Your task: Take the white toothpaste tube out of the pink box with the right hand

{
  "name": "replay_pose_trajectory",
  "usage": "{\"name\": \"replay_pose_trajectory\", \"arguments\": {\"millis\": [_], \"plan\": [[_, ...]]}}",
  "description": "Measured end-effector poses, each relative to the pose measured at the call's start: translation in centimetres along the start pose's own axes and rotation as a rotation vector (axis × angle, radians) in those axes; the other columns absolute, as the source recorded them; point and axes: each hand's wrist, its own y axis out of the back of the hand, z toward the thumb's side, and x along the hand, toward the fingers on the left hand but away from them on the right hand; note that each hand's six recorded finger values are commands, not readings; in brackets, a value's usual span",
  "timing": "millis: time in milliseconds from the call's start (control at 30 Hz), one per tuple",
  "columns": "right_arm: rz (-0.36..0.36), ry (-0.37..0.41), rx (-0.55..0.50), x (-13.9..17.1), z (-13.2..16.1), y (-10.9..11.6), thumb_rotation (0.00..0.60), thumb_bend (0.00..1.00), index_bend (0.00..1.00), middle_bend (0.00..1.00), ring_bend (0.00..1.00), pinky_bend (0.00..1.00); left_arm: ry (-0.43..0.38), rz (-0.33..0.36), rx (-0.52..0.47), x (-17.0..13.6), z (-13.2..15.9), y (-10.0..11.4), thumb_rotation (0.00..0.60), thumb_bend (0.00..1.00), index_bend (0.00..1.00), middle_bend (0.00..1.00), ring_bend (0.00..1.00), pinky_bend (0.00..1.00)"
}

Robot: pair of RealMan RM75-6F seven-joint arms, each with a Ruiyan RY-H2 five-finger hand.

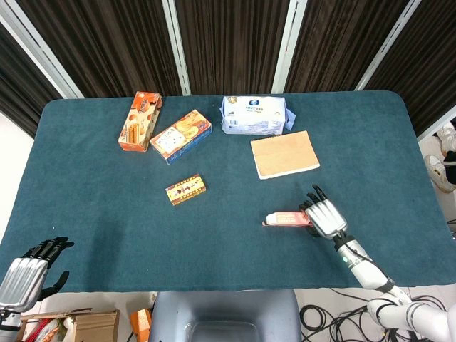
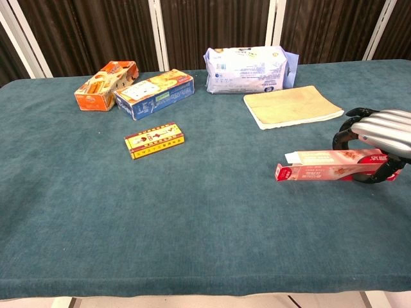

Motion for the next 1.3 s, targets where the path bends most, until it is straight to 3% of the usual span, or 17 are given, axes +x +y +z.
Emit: {"name": "replay_pose_trajectory", "arguments": {"millis": [367,500,633,833,1067,1300], "plan": [[0.003,0.0,0.008,-0.1,-0.1,-0.1,0.6,0.23,0.47,0.41,0.15,0.03,0.004,-0.004,-0.002,-0.1,0.0,0.0,0.6,0.35,0.29,0.23,0.24,0.41],[-0.013,0.007,0.035,-0.1,-0.2,0.0,0.6,0.25,0.62,0.45,0.15,0.03,0.0,-0.004,-0.001,0.0,0.0,0.0,0.6,0.36,0.29,0.23,0.24,0.41],[-0.015,0.017,0.092,-0.1,-0.2,0.1,0.6,0.34,0.69,0.54,0.21,0.09,0.003,-0.004,-0.003,0.0,-0.1,0.0,0.6,0.35,0.29,0.23,0.24,0.41],[-0.03,0.024,0.168,-0.3,-0.1,0.4,0.6,0.45,0.75,0.55,0.28,0.17,0.005,0.0,-0.008,-0.1,-0.2,0.1,0.6,0.36,0.29,0.23,0.24,0.41],[-0.065,0.053,0.268,-0.4,0.0,1.9,0.6,0.46,0.75,0.55,0.28,0.17,0.005,-0.001,-0.009,-0.1,-0.2,0.1,0.6,0.36,0.29,0.23,0.24,0.41],[-0.173,0.093,0.436,-0.2,0.6,4.9,0.6,0.46,0.75,0.55,0.28,0.17,0.001,-0.006,-0.005,-0.1,0.0,0.0,0.6,0.36,0.29,0.24,0.24,0.41]]}}
